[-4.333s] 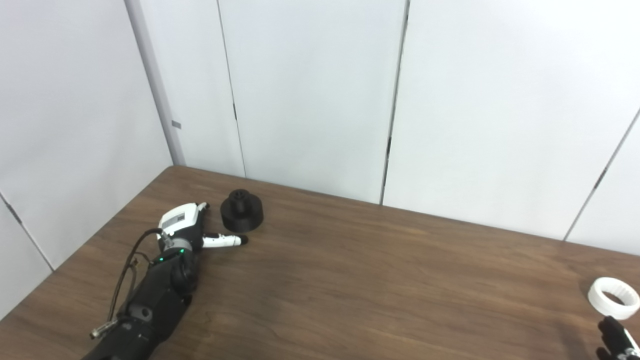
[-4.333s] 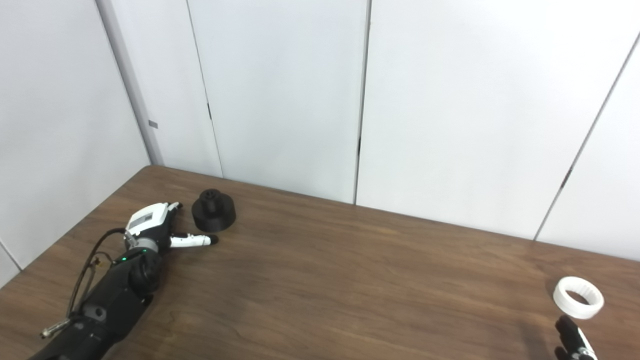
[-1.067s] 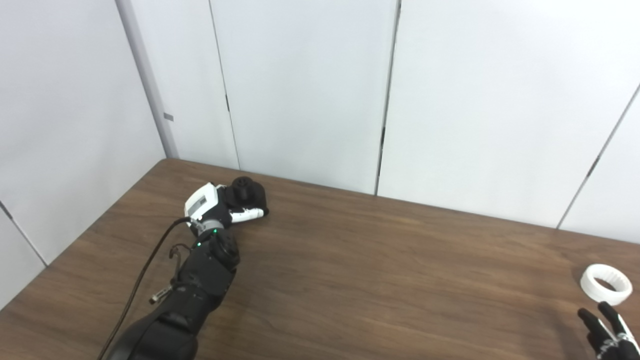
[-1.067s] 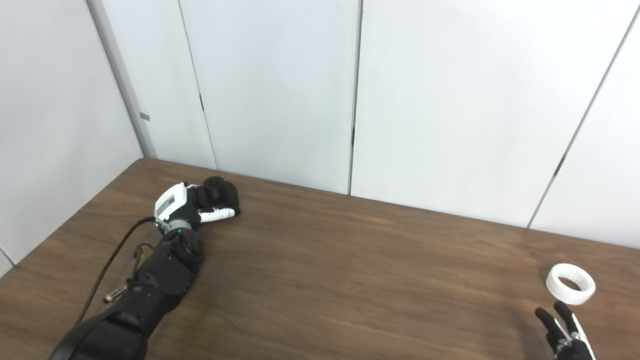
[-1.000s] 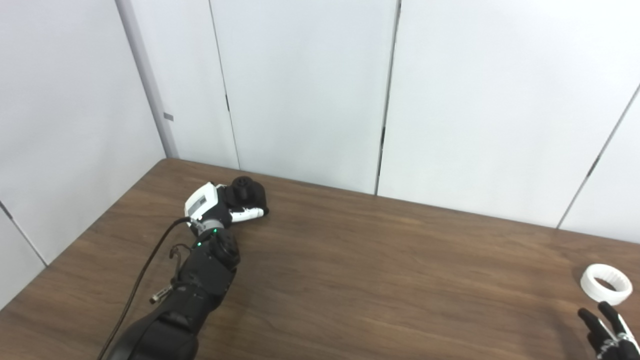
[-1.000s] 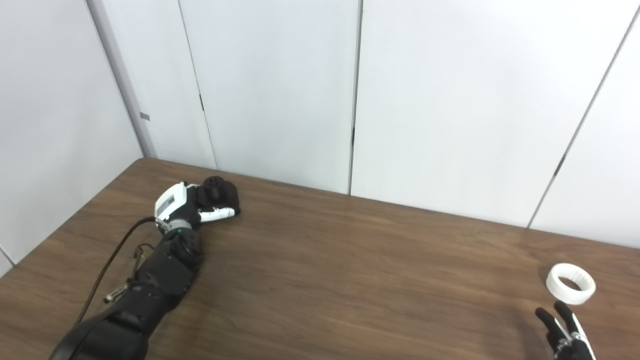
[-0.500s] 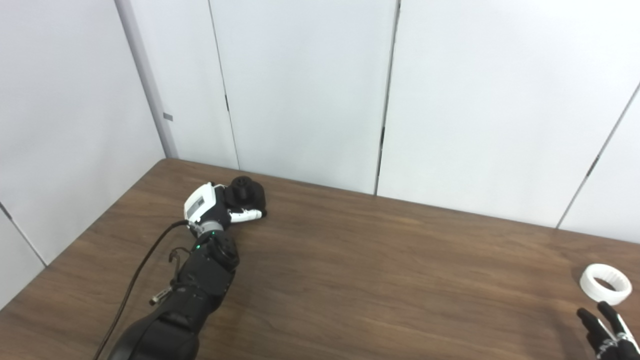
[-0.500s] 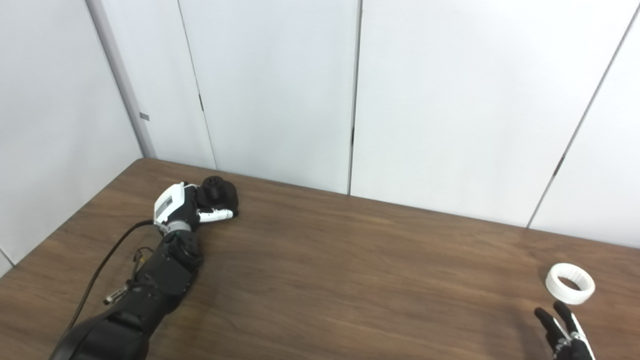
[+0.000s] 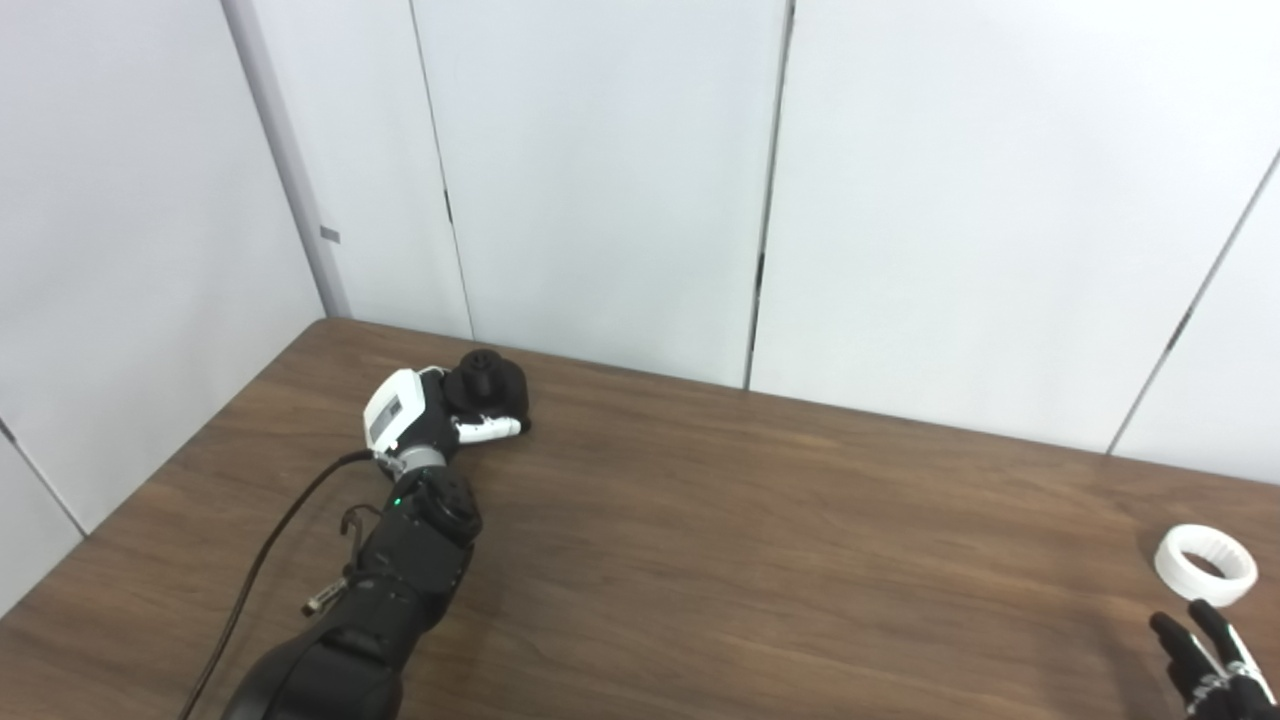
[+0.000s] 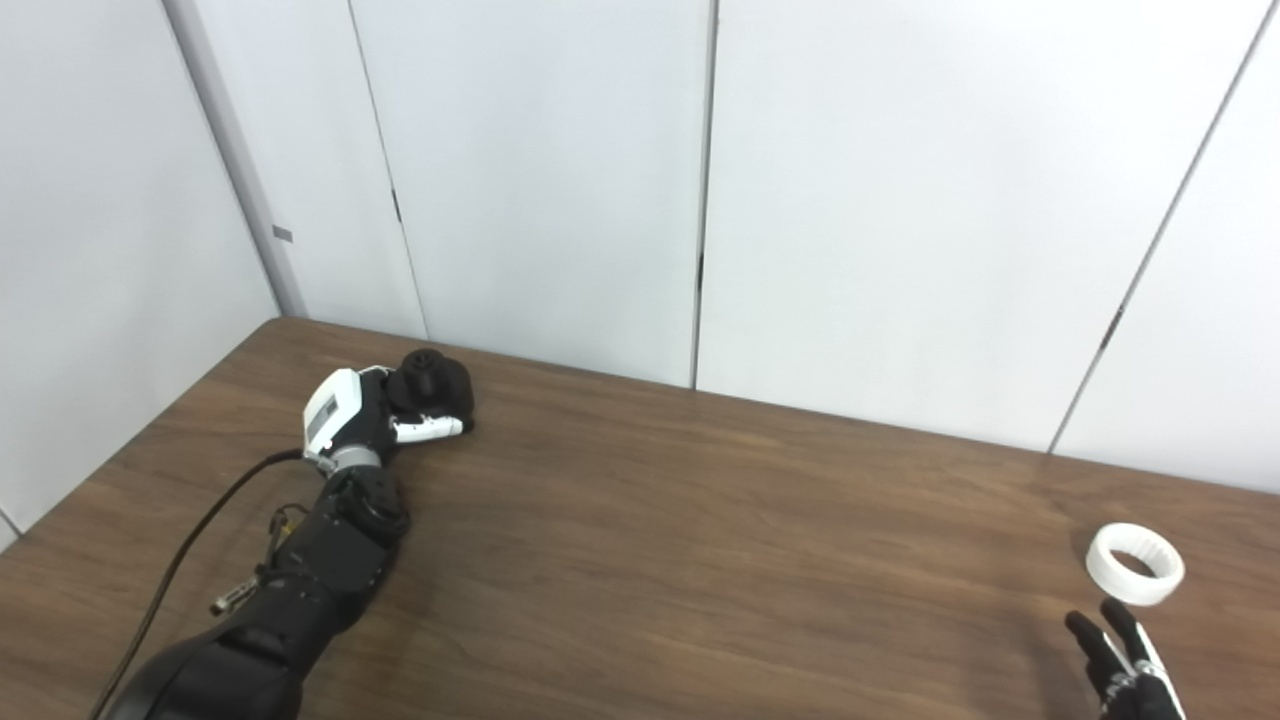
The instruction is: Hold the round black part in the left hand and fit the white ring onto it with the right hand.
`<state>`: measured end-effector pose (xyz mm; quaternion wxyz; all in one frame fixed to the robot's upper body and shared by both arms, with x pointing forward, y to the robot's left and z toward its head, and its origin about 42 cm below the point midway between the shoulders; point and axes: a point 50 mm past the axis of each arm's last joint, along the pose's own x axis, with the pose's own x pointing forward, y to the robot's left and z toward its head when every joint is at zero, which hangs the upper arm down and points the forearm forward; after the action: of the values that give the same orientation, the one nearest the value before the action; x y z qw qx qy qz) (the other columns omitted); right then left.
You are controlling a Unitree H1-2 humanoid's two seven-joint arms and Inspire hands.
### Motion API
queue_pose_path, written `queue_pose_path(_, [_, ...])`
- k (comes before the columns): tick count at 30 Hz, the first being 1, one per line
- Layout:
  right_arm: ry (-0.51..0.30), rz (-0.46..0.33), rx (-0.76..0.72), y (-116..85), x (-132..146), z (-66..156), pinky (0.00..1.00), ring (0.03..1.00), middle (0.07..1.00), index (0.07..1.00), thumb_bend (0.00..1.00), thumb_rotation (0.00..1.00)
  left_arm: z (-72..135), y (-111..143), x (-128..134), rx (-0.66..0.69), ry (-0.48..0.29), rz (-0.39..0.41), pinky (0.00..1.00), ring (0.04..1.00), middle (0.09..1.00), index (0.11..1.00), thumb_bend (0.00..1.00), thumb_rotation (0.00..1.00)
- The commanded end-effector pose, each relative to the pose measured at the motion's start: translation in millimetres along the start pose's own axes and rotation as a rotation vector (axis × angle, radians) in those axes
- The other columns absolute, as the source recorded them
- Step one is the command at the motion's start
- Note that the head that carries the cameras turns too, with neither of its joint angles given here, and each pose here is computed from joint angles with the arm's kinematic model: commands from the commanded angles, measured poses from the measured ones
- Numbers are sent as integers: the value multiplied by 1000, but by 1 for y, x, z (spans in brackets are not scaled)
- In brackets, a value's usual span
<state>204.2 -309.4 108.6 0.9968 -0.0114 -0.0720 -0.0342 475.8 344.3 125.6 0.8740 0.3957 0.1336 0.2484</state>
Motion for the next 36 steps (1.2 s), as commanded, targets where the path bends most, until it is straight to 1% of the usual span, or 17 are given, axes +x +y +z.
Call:
queue_pose_path(1, [108, -52, 29, 11, -85, -12, 1000, 953, 887, 940, 629, 985, 27, 12, 7, -33, -112, 30, 1000, 953, 825, 484, 524, 55])
queue_pose_path(4, [107, -49, 25, 11, -85, -12, 1000, 954, 886, 939, 630, 990, 28, 15, 6, -23, -141, 42, 1000, 962, 832, 483, 524, 54])
queue_pose_path(9, [104, -45, 30, 13, -84, -13, 1000, 953, 889, 938, 632, 985, 32, 23, 3, 25, -224, 68, 1000, 988, 831, 483, 525, 53])
queue_pose_path(14, [107, -43, 13, 16, -83, -14, 1000, 953, 888, 932, 633, 997, 35, 33, -1, 63, -302, 59, 1000, 999, 831, 482, 525, 53])
queue_pose_path(16, [109, -43, 11, 18, -83, -14, 1000, 955, 887, 928, 651, 999, 37, 37, -4, 76, -330, 58, 1000, 993, 826, 482, 525, 54])
queue_pose_path(20, [110, -44, 10, 20, -83, -13, 1000, 952, 882, 926, 650, 1000, 41, 45, -18, 74, -375, 43, 1000, 986, 828, 483, 526, 54])
queue_pose_path(24, [107, -38, 13, 23, -83, -13, 1000, 953, 887, 928, 647, 995, 45, 54, -37, 87, -423, 14, 1000, 982, 819, 482, 526, 56])
queue_pose_path(26, [106, -34, 8, 24, -83, -13, 1000, 956, 892, 923, 637, 999, 45, 57, -49, 102, -442, -14, 1000, 987, 816, 482, 526, 57])
queue_pose_path(28, [106, -35, 7, 25, -83, -13, 1000, 955, 892, 919, 633, 999, 46, 59, -60, 124, -454, -42, 1000, 996, 831, 483, 526, 57])
queue_pose_path(31, [102, -38, 14, 28, -82, -12, 1000, 944, 892, 916, 625, 988, 46, 64, -84, 136, -492, -113, 1000, 1000, 868, 483, 525, 57])
queue_pose_path(34, [103, -40, 0, 29, -81, -12, 1000, 944, 881, 907, 650, 989, 46, 65, -108, 136, -528, -175, 1000, 1000, 904, 483, 525, 59])
queue_pose_path(36, [100, -38, -3, 31, -81, -11, 1000, 947, 881, 904, 648, 995, 47, 64, -123, 137, -546, -207, 1000, 1000, 919, 483, 524, 61])
